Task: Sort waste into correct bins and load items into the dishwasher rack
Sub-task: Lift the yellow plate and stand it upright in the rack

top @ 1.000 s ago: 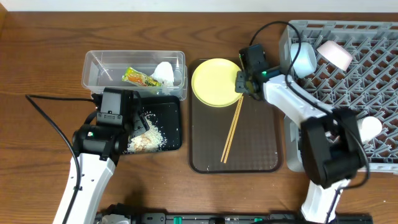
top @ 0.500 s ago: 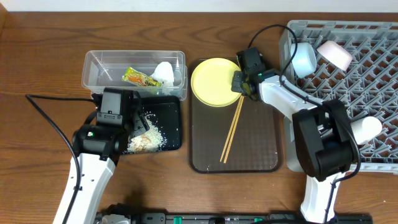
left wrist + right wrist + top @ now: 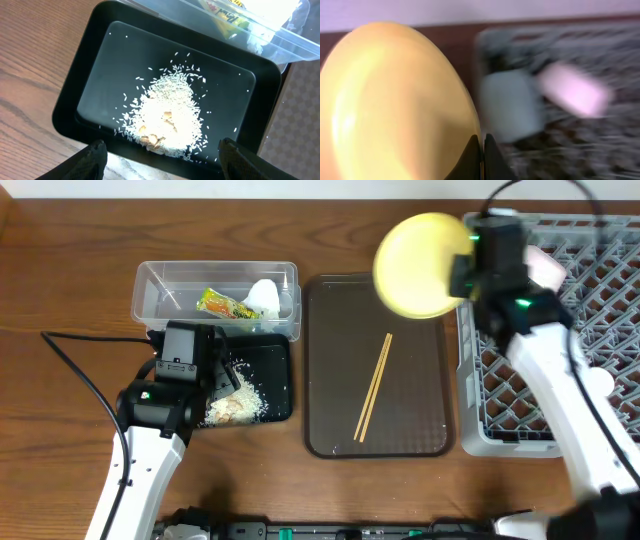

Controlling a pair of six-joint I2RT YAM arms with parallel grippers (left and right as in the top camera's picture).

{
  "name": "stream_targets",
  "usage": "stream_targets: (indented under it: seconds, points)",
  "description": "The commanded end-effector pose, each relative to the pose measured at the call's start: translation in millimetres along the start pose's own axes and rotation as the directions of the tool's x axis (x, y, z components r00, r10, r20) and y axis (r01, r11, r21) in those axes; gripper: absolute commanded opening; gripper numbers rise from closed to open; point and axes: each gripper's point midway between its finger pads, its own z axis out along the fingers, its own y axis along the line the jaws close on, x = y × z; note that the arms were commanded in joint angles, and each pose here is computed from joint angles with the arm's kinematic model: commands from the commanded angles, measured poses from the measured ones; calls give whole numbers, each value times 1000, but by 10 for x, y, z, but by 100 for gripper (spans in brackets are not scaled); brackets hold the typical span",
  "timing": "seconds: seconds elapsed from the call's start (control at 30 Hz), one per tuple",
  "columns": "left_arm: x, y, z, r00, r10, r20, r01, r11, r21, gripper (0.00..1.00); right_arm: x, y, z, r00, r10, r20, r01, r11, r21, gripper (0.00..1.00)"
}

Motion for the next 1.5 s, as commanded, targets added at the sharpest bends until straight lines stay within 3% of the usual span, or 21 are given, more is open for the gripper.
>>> stream_targets:
  seconds: [0.0, 0.17, 0.3, 1.0, 1.17, 1.2, 1.23, 1.33, 1.4, 1.47]
  points:
    - [-54, 24, -23, 1000, -16, 16, 17, 1000, -12, 74, -158, -629, -227, 995, -97, 33, 86, 966, 242, 1]
    - [-54, 24, -23, 1000, -16, 16, 17, 1000, -12, 74, -170, -1459, -620, 985, -167, -45, 164, 821, 547, 1]
    - [-54, 24, -23, 1000, -16, 16, 17, 1000, -12, 74, -13, -1789, -763, 970, -178, -168, 244, 720, 650, 1]
    - [-54, 24, -23, 1000, -16, 16, 17, 1000, -12, 74, 504, -1781, -309, 902, -185, -390, 392, 729, 562, 1]
    - [-53, 23, -23, 1000, -16, 16, 17, 1000, -12, 74, 580, -1605, -127, 897, -201, -394, 387, 789, 478, 1]
    - [-53, 23, -23, 1000, -16, 16, 17, 1000, -12, 74, 588, -1554, -95, 903, -195, -382, 368, 810, 456, 4]
    - [-54, 24, -23, 1000, -16, 16, 17, 1000, -12, 74, 585, -1505, -66, 912, -186, -367, 346, 829, 439, 15]
    - [-53, 23, -23, 1000, -16, 16, 17, 1000, -12, 74, 559, -1374, -36, 939, -142, -314, 265, 880, 395, 69]
    - [-54, 24, -23, 1000, -16, 16, 17, 1000, -12, 74, 490, -1311, -41, 957, -115, -267, 212, 904, 372, 81]
    - [-53, 23, -23, 1000, -16, 16, 17, 1000, -12, 74, 377, -1199, -88, 972, -108, -207, 172, 932, 319, 83]
